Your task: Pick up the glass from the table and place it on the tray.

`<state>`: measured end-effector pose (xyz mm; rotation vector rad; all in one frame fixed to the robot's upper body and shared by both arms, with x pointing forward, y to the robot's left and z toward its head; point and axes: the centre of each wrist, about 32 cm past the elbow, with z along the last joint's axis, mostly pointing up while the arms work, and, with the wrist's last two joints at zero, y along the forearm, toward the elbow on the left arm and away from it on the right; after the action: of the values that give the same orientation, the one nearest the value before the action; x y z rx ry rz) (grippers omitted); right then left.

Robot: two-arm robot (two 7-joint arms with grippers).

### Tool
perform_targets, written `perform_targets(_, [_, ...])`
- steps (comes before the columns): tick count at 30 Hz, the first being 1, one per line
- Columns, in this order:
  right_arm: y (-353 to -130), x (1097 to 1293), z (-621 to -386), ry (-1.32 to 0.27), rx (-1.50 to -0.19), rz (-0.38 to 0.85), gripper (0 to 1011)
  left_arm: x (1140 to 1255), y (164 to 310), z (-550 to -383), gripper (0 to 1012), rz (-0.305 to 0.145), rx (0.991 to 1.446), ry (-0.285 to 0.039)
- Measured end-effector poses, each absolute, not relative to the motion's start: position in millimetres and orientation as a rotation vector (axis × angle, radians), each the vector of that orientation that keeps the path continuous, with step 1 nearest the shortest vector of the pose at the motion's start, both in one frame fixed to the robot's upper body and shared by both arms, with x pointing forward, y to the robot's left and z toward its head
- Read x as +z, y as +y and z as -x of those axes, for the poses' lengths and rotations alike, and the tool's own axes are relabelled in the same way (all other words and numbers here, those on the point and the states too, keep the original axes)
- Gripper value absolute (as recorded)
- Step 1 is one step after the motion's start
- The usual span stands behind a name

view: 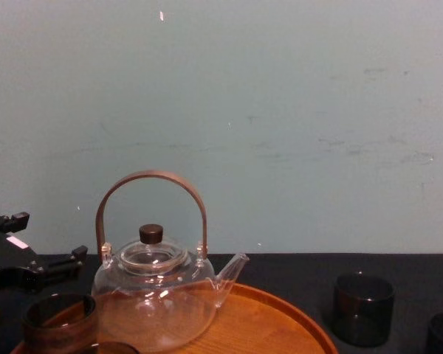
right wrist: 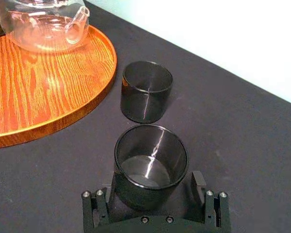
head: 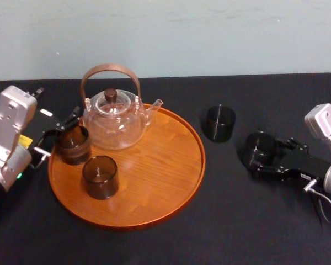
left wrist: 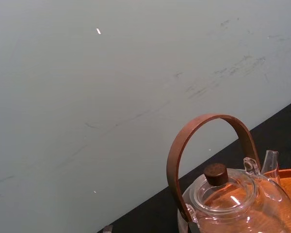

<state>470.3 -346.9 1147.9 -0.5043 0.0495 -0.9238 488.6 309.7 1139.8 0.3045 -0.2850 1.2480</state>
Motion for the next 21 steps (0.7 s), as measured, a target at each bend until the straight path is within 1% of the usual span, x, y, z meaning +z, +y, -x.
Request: perform_targets(21, [-340,1147.0,-481,0.047,-0.905,0.495,1002,1139.8,309.7,-488.6,1001,-0.304,1.248,-0.285])
